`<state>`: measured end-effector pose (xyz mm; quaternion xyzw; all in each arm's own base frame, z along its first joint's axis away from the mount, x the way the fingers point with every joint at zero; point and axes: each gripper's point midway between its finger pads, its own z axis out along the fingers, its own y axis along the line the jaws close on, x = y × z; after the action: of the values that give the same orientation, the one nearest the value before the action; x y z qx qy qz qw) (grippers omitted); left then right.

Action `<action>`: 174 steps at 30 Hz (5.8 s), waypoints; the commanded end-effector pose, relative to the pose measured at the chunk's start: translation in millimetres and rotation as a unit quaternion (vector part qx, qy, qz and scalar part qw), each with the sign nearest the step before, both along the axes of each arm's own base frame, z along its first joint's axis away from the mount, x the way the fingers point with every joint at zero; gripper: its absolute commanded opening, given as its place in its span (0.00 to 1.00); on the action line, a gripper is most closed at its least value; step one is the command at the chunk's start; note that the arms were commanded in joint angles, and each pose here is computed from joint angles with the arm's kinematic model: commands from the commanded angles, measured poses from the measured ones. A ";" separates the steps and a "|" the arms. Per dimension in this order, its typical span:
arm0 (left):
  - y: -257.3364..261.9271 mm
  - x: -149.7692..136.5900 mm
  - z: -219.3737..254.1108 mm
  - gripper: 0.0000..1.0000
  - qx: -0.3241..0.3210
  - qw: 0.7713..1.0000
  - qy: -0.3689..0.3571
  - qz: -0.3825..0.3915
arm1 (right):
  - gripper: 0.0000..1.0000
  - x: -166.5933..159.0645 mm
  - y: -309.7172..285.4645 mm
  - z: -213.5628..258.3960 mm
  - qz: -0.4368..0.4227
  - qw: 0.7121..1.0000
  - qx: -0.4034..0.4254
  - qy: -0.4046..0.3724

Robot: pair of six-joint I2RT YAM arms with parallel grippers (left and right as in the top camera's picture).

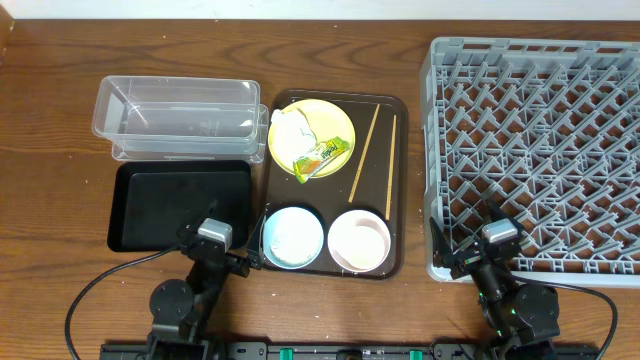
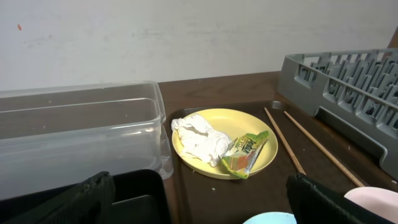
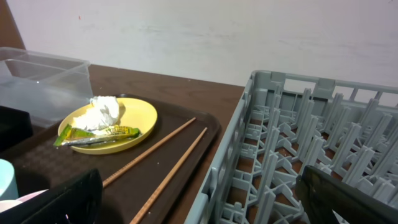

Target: Sort waste into correct bins and load items into the dishwasher rack

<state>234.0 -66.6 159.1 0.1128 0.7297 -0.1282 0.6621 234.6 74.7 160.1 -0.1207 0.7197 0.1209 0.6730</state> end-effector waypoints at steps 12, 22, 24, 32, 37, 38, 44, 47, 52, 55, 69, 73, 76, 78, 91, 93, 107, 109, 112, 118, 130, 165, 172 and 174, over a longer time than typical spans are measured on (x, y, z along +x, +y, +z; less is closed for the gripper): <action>-2.2 -0.3 -15.7 0.91 0.003 1.000 0.018 -0.006 | 0.99 1.2 -4.2 -0.7 -0.008 1.000 0.005 0.001; -2.2 -0.3 -15.7 0.91 0.003 1.000 0.018 -0.006 | 0.99 1.2 -4.2 -0.7 -0.008 1.000 0.005 0.001; -2.2 -0.3 -15.7 0.91 0.003 1.000 0.018 -0.006 | 0.99 1.8 -5.9 -0.7 -0.013 1.000 -0.001 -0.001; -2.2 -0.3 -15.7 0.91 0.003 1.000 0.018 -0.006 | 0.99 3.3 -11.0 -1.2 -0.028 1.000 -0.010 -0.003; -2.2 -0.3 -15.7 0.91 0.003 1.000 0.018 -0.006 | 0.99 3.3 -11.0 -1.3 -0.028 1.000 -0.011 -0.003; -2.2 -0.3 -15.7 0.91 0.003 1.000 0.018 -0.006 | 0.99 3.3 -10.9 -1.0 -0.028 1.000 -0.010 -0.004; -2.3 -0.3 -15.6 0.91 0.003 1.000 0.018 -0.006 | 0.99 3.3 -11.0 -0.8 -0.028 1.000 -0.010 -0.004; -2.3 -0.3 -15.6 0.91 0.003 1.000 0.018 -0.006 | 0.99 3.3 -10.9 -0.9 -0.028 1.000 -0.009 -0.003; -2.2 -0.3 -15.6 0.91 0.003 1.000 0.018 -0.006 | 0.99 3.3 -11.0 -1.0 -0.029 1.000 0.006 0.002; -2.2 -0.3 -15.7 0.91 0.002 1.000 0.018 -0.006 | 0.99 3.6 -11.8 -1.0 -0.033 0.999 0.026 0.008; -0.4 -0.8 -12.1 0.91 -0.095 0.991 0.096 0.016 | 0.99 8.3 -39.1 28.9 -0.117 0.991 0.063 0.034; -0.7 2.3 -4.2 0.91 -0.089 0.987 0.136 0.020 | 0.99 16.0 -37.5 43.9 -0.119 0.990 0.055 0.059; -1.3 7.2 3.1 0.91 -0.084 0.981 0.172 0.024 | 0.99 26.0 -35.3 53.2 -0.120 0.988 0.048 0.080; -1.9 12.1 8.9 0.91 -0.080 0.976 0.199 0.027 | 0.99 34.8 -33.5 58.9 -0.121 0.987 0.042 0.096; -5.3 39.5 34.3 0.91 -0.043 0.920 0.388 0.045 | 0.99 67.2 -26.3 58.4 -0.122 0.956 -0.033 0.264; -5.1 38.0 36.9 0.91 -0.039 0.908 0.414 0.047 | 0.99 69.3 -25.7 59.0 -0.123 0.950 -0.039 0.283; -4.4 32.1 36.8 0.91 -0.032 0.897 0.438 0.048 | 0.99 75.5 -18.5 67.9 -0.108 0.953 -0.031 0.281; -4.4 32.2 36.8 0.91 -0.032 0.897 0.438 0.048 | 0.99 75.6 -18.6 68.1 -0.108 0.953 -0.031 0.281; -4.7 34.2 38.2 0.91 -0.033 0.899 0.434 0.047 | 0.99 75.8 -19.5 68.2 -0.110 0.953 -0.032 0.280; -5.6 41.1 43.5 0.91 -0.036 0.907 0.418 0.046 | 0.99 75.8 -20.0 68.2 -0.112 0.953 -0.032 0.280; -20.7 80.3 48.0 0.89 -0.038 0.923 0.381 0.026 | 0.99 76.1 -19.9 67.5 -0.112 0.953 -0.032 0.281; -75.2 205.7 -117.0 0.79 0.076 0.916 0.394 0.032 | 0.99 75.2 -20.0 57.7 -0.112 0.947 -0.038 0.299; -81.0 203.6 -134.8 0.66 0.069 0.909 0.410 0.024 | 0.99 73.6 -20.3 55.7 -0.112 0.945 -0.040 0.304; -83.0 201.4 -137.0 0.60 0.071 0.908 0.413 0.022 | 0.99 73.7 -20.3 55.8 -0.112 0.945 -0.040 0.304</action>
<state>431.3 -143.9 19.1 0.0748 0.9496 -0.0931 0.2899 303.9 60.8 205.7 -0.0317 0.9077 0.0511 0.4153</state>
